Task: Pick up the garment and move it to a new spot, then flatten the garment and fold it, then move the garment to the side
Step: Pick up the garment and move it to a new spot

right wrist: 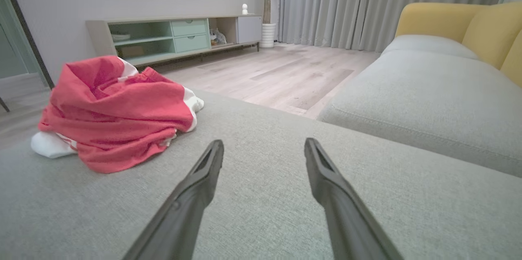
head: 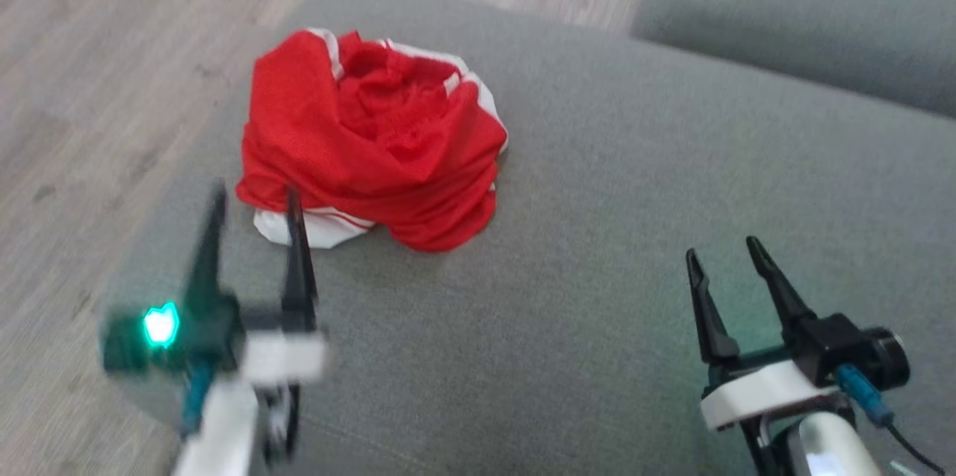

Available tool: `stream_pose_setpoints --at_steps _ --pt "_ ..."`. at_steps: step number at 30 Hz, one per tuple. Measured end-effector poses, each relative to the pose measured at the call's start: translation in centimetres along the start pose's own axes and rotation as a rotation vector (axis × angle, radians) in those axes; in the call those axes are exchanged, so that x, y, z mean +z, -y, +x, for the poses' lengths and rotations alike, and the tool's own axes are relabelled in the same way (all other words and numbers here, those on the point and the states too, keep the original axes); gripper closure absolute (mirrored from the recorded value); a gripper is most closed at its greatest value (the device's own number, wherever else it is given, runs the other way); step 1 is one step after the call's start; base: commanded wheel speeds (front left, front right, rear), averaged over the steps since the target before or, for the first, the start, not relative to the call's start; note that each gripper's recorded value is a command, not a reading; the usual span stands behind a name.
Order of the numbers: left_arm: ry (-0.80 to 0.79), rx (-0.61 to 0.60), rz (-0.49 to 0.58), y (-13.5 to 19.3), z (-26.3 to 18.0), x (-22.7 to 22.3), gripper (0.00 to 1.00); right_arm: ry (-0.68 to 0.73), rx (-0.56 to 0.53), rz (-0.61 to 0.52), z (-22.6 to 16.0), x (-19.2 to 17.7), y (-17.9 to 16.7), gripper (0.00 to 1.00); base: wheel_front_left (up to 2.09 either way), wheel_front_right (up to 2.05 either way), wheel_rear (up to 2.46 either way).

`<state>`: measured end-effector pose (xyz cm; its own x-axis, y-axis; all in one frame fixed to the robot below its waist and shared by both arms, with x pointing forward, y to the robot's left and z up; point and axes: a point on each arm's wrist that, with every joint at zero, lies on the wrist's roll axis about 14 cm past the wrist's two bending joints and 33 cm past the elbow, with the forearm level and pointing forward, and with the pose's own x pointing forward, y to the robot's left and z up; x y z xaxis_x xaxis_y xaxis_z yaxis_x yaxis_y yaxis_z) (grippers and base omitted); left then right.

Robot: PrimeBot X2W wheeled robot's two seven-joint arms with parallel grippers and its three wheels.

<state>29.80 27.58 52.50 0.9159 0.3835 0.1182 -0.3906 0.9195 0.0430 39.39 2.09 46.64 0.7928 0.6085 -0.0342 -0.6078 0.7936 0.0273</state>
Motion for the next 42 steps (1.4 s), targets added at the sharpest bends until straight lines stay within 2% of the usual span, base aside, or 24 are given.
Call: stream_pose_setpoints --at_steps 1,4,7,13,16,18,19,20,22,24,25,26,27,30,34,35,37,42 --pt "0.075 -0.023 0.038 0.1 2.5 2.4 0.0 -0.017 -0.005 -0.011 0.4 -0.8 0.5 0.0 0.0 0.0 0.0" --pt "0.176 -0.053 0.089 0.3 6.7 5.7 0.0 -0.024 -0.013 -0.034 1.5 -1.4 1.4 0.0 0.0 0.0 0.0" --pt "0.17 -0.095 0.154 0.6 11.1 5.9 0.0 -0.034 -0.013 -0.059 2.6 -2.3 2.5 0.0 0.0 0.0 0.0" --pt "-0.08 -0.057 0.221 0.0 19.5 2.7 0.0 -0.085 -0.028 -0.093 3.2 -5.2 5.5 0.0 0.0 0.0 0.0" --pt "-0.262 -0.025 0.248 -0.8 21.7 -0.6 0.0 -0.106 -0.032 -0.099 3.2 -6.3 6.4 0.0 0.0 0.0 0.0" --pt "-0.402 -0.02 0.249 -1.3 21.7 -3.8 0.0 -0.114 -0.039 -0.097 3.2 -6.8 6.8 0.0 0.0 0.0 0.0" --pt "-0.539 -0.026 0.228 -1.5 20.9 -7.3 0.0 -0.122 -0.05 -0.091 3.2 -7.3 7.3 0.0 0.0 0.0 0.0" --pt "-0.611 -0.04 0.217 -1.3 20.2 -9.1 0.0 -0.128 -0.052 -0.091 3.1 -7.6 7.5 0.0 0.0 0.0 0.0" --pt "-0.722 -0.047 0.133 -0.8 18.9 -12.0 0.0 -0.129 -0.051 -0.093 3.1 -8.0 7.6 0.0 0.0 0.0 0.0" --pt "-0.791 -0.055 0.102 -0.5 17.9 -13.9 0.0 -0.13 -0.05 -0.089 3.1 -8.2 7.6 0.0 0.0 0.0 0.0" --pt "-0.789 -0.06 0.098 -0.5 17.9 -14.2 0.08 -0.13 -0.051 -0.087 3.2 -8.3 7.7 0.0 0.0 0.0 0.0" --pt "-0.766 -0.06 0.091 -0.5 18.2 -14.2 0.76 -0.129 -0.053 -0.087 3.3 -8.4 7.8 0.0 0.0 0.0 0.0" --pt "-0.754 -0.06 0.094 -0.7 18.3 -14.1 1.0 -0.126 -0.056 -0.088 3.3 -8.3 7.9 0.0 0.0 0.0 0.0" --pt "-0.66 -0.071 0.092 -0.7 19.5 -12.4 1.0 -0.121 -0.059 -0.093 3.3 -7.9 8.0 0.0 0.0 0.0 0.0" --pt "-0.487 -0.111 0.092 0.5 22.2 -7.9 1.0 -0.113 -0.067 -0.095 3.1 -7.1 7.8 0.0 0.0 0.0 0.0" --pt "-0.487 -0.111 0.092 0.5 22.2 -7.9 1.0 -0.113 -0.067 -0.095 3.1 -7.1 7.8 0.0 0.0 0.0 0.0" --pt "-0.354 -0.151 0.086 1.8 23.9 -3.6 1.0 -0.091 -0.079 -0.09 3.0 -5.9 7.6 0.0 0.0 0.0 0.0" --pt "-0.256 -0.203 0.123 3.1 24.6 1.1 1.0 -0.06 -0.095 -0.101 2.2 -3.9 7.2 0.0 0.0 0.0 0.0"
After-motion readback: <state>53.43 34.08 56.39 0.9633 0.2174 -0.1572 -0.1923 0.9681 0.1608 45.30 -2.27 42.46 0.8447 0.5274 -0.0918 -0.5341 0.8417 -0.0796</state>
